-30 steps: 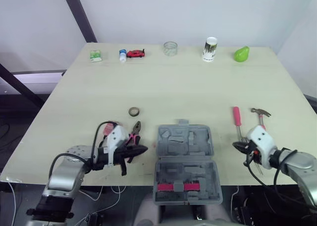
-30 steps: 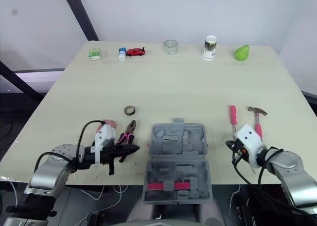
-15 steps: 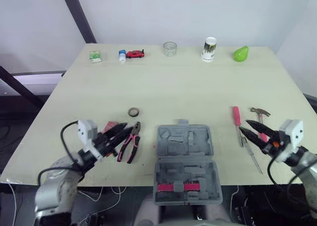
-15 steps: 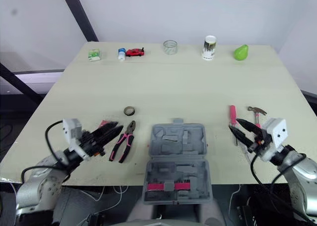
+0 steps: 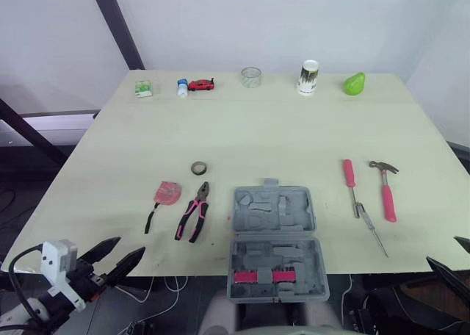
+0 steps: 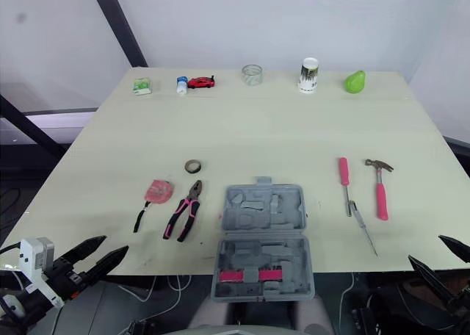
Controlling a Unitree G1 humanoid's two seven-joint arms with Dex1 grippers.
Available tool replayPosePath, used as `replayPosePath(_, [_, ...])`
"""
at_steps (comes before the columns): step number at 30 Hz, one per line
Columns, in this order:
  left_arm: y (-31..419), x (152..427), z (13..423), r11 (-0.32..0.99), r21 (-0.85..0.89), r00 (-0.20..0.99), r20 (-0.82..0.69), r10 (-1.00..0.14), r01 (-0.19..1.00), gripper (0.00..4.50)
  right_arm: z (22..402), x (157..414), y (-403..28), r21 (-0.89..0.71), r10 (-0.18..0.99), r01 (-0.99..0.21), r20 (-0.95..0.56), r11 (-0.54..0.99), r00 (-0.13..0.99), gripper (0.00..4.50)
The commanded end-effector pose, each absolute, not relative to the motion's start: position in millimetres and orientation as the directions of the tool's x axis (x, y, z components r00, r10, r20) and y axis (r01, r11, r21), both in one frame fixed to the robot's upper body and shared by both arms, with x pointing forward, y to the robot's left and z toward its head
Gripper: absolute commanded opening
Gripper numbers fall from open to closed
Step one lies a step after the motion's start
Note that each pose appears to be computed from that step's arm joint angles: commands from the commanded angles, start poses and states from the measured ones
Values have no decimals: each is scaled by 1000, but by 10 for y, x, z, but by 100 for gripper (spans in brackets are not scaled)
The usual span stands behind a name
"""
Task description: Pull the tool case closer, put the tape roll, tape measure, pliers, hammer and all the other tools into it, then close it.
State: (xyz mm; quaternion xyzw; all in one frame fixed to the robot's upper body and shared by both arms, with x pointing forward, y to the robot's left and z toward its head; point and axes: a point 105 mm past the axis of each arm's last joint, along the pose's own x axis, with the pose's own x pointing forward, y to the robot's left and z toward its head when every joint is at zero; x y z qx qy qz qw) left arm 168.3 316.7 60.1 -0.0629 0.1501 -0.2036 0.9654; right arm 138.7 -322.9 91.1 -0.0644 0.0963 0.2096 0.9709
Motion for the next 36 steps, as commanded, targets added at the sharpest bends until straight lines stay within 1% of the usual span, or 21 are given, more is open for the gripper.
replayPosePath(1, [3170,1751,741,910,-132,878,-239,-415,394,447,995,1402,-3272,-116,387,-410,-177,905,905,450])
replayPosePath(2, [3157,1775,756,909,-130,878,-235,-417,397,447,1001,1418,-3259,-117,390,-412,-173,904,904,450])
replayPosePath(5, [3201,1696,704,901,-129,870,-236,-434,414,447,1101,1535,-3146,-144,411,-426,-123,893,903,450])
replayPosePath(9, [3135,1850,824,886,-90,858,-221,-463,454,447,1276,1744,-2821,-159,481,-488,-80,858,873,450])
replayPosePath(11, [3061,2069,945,851,4,820,-270,-505,525,447,1432,1914,-2556,-198,541,-535,-30,821,841,450])
replayPosePath(12, [3034,2158,998,834,48,806,-293,-515,550,447,1484,1982,-2468,-223,552,-541,-15,811,834,450])
replayPosePath(13, [3004,2286,1100,812,79,790,-304,-532,578,447,1554,2083,-2381,-278,536,-508,28,815,844,450])
replayPosePath(14, [2942,2425,1255,770,127,761,-313,-567,626,447,1639,2179,-2257,-270,559,-521,86,810,824,450])
replayPosePath(16, [2848,2628,1502,724,171,733,-319,-601,668,447,1747,2206,-2040,-218,679,-645,149,732,719,450])
replayPosePath(18, [2727,2792,1679,694,181,707,-336,-623,697,447,1802,2256,-1968,-167,733,-714,159,680,661,450])
replayPosePath(19, [2690,2871,1722,689,199,705,-367,-607,697,447,1817,2283,-1942,-176,751,-730,151,660,643,450])
replayPosePath(20, [2656,2931,1744,664,262,704,-409,-580,700,447,1830,2305,-1920,-189,767,-743,145,642,625,450])
replayPosePath(21, [2597,2981,1761,654,262,690,-444,-571,710,447,1862,2335,-1895,-203,777,-750,154,629,610,450])
replayPosePath(23, [2515,3117,1782,625,303,669,-542,-508,720,447,1939,2374,-1818,-206,806,-780,177,591,565,450])
replayPosePath(26, [2395,3223,1849,522,375,619,-648,-444,766,447,1997,2375,-1712,-212,845,-819,190,533,500,450])
replayPosePath(27, [2356,3249,1859,447,426,603,-686,-408,787,447,2009,2379,-1690,-204,850,-828,200,522,487,450])
replayPosePath(29, [2322,3281,1869,354,473,585,-728,-358,807,447,2023,2387,-1667,-195,854,-836,212,513,474,450])
replayPosePath(31, [2300,3380,1878,275,517,579,-776,-250,811,447,1995,2390,-1646,-189,861,-845,210,500,463,450])
replayPosePath(33, [2281,3418,1868,207,510,545,-820,-176,835,447,1956,2386,-1627,-181,869,-855,201,486,451,450])
replayPosePath(35, [2255,3452,1839,191,485,513,-846,-146,853,447,1937,2389,-1623,-177,871,-858,200,482,448,450])
replayPosePath(36, [2231,3459,1767,165,439,460,-879,-123,883,447,1926,2390,-1614,-169,871,-860,206,482,447,450])
